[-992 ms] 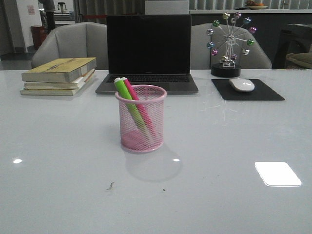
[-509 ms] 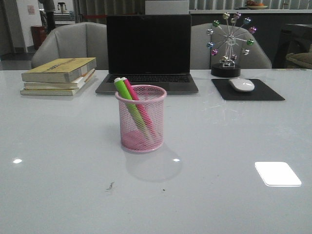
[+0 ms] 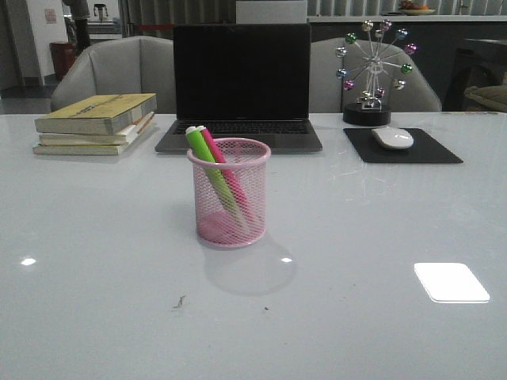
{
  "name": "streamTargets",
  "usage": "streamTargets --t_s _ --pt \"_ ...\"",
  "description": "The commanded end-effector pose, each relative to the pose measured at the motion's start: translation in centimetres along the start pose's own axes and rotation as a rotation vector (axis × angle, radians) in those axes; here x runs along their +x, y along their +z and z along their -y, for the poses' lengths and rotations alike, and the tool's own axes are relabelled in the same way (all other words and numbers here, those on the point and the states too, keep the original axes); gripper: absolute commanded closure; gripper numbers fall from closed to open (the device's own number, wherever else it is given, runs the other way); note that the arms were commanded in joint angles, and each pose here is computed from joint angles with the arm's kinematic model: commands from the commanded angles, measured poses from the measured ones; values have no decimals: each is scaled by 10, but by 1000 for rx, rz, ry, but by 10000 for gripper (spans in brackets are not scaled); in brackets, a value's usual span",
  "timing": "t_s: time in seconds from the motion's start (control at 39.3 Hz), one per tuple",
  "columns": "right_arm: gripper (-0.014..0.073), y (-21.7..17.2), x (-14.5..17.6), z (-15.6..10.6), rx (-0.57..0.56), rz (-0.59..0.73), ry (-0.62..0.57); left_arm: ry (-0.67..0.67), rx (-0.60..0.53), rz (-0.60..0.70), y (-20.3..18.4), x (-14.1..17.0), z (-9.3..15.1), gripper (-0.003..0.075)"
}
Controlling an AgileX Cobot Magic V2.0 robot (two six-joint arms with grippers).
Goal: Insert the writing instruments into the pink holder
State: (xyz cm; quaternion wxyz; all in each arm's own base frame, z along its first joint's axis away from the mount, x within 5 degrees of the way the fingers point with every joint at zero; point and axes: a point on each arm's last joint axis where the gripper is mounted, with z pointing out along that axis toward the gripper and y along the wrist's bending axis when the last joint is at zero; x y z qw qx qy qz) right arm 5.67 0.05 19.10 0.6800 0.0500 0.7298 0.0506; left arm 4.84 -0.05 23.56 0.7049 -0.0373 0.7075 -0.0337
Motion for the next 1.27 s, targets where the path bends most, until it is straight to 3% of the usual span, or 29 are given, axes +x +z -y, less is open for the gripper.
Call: streamTargets --t_s 0.0,0.18,0.46,1.25 --pt "537 -2 -8 0 -4 101 -10 6 6 173 -3 -12 0 629" --pt "537 -2 -8 0 -4 101 -10 11 2 177 2 6 -2 629" --pt "537 -2 -8 0 -4 101 -10 10 -5 66 6 28 -4 629" --pt "537 -2 -8 0 -4 101 -10 8 -5 67 6 28 -4 629"
